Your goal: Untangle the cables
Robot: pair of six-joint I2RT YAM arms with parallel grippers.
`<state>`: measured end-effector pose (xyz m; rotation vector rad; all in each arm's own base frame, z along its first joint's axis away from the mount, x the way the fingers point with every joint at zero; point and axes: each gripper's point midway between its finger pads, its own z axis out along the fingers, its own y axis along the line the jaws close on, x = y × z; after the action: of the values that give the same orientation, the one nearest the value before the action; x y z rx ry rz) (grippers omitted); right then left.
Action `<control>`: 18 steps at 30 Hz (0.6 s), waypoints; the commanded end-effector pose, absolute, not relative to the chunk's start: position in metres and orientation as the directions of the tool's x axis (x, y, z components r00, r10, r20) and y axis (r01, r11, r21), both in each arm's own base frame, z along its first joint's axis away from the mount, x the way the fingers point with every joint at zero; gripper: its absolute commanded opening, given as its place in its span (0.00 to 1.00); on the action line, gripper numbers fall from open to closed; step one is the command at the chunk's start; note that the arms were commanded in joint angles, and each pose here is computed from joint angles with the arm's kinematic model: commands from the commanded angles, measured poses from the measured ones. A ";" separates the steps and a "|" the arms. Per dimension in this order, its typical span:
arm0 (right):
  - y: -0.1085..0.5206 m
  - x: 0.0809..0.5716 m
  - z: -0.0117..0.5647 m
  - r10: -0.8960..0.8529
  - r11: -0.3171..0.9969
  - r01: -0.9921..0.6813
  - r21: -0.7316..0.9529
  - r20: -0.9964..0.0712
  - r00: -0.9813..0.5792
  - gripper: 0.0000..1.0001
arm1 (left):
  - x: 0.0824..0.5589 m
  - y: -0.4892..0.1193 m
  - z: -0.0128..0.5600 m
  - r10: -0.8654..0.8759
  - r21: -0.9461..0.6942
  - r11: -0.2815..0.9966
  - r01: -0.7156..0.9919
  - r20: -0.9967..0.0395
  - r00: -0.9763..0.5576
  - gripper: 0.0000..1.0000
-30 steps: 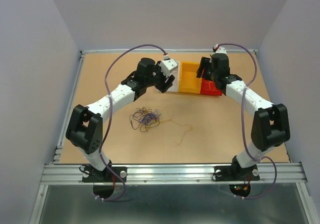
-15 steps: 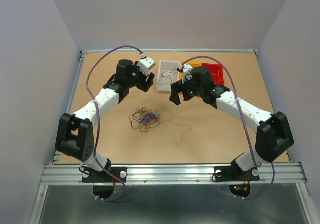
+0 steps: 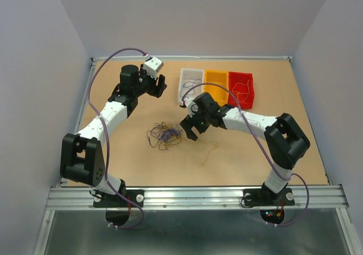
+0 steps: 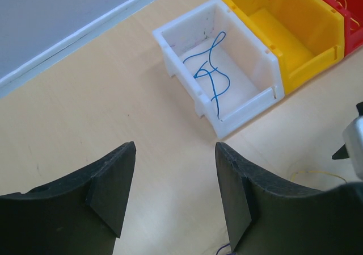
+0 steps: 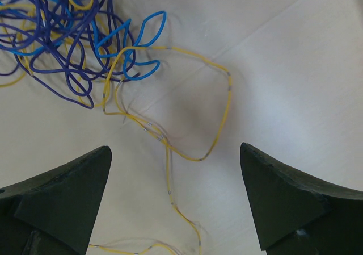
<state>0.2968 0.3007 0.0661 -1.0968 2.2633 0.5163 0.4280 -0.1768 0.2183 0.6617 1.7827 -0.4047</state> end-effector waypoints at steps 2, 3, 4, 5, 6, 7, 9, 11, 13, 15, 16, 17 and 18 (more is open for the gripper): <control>0.314 0.302 0.069 -0.641 0.544 -0.838 0.042 -0.623 -0.448 1.00 | 0.428 -0.181 0.240 0.197 0.061 0.770 0.635 -0.970 -0.145 0.70; 0.314 0.302 0.067 -0.645 0.543 -0.839 0.044 -0.618 -0.449 1.00 | 0.428 -0.182 0.241 0.196 0.062 0.768 0.637 -0.970 -0.143 0.70; 0.314 0.302 0.065 -0.647 0.543 -0.838 0.047 -0.613 -0.454 1.00 | 0.428 -0.182 0.241 0.196 0.061 0.767 0.639 -0.970 -0.142 0.70; 0.315 0.300 0.063 -0.652 0.538 -0.841 0.051 -0.607 -0.454 0.99 | 0.428 -0.181 0.242 0.196 0.062 0.768 0.637 -0.970 -0.141 0.70; 0.315 0.297 0.058 -0.658 0.533 -0.844 0.061 -0.597 -0.459 0.98 | 0.427 -0.181 0.241 0.196 0.062 0.768 0.637 -0.970 -0.143 0.70; 0.316 0.294 0.056 -0.662 0.524 -0.849 0.071 -0.594 -0.458 0.96 | 0.428 -0.181 0.241 0.197 0.064 0.769 0.636 -0.970 -0.141 0.70; 0.318 0.287 0.044 -0.678 0.502 -0.859 0.097 -0.572 -0.461 0.88 | 0.428 -0.181 0.241 0.198 0.063 0.768 0.638 -0.970 -0.142 0.70; 0.320 0.285 0.037 -0.692 0.503 -0.860 0.089 -0.555 -0.462 0.84 | 0.428 -0.181 0.240 0.197 0.061 0.769 0.636 -0.970 -0.144 0.70; 0.322 0.285 0.035 -0.700 0.501 -0.861 0.084 -0.546 -0.460 0.78 | 0.429 -0.182 0.239 0.196 0.059 0.769 0.636 -0.970 -0.147 0.70; 0.322 0.283 0.032 -0.710 0.497 -0.864 0.074 -0.539 -0.454 0.72 | 0.429 -0.181 0.239 0.196 0.059 0.770 0.635 -0.969 -0.148 0.70; 0.321 0.283 0.030 -0.714 0.499 -0.864 0.069 -0.532 -0.455 0.69 | 0.429 -0.182 0.239 0.197 0.061 0.769 0.636 -0.969 -0.146 0.70; 0.321 0.282 0.028 -0.722 0.499 -0.865 0.056 -0.525 -0.451 0.64 | 0.429 -0.182 0.239 0.196 0.059 0.769 0.636 -0.970 -0.147 0.69; 0.320 0.282 0.026 -0.726 0.501 -0.864 0.049 -0.519 -0.451 0.55 | 0.429 -0.182 0.240 0.196 0.060 0.769 0.636 -0.970 -0.145 0.70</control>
<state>0.2823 0.3146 0.0272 -1.2776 2.3164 0.4690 0.4263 -0.1794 0.2187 0.6650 1.7811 -0.4257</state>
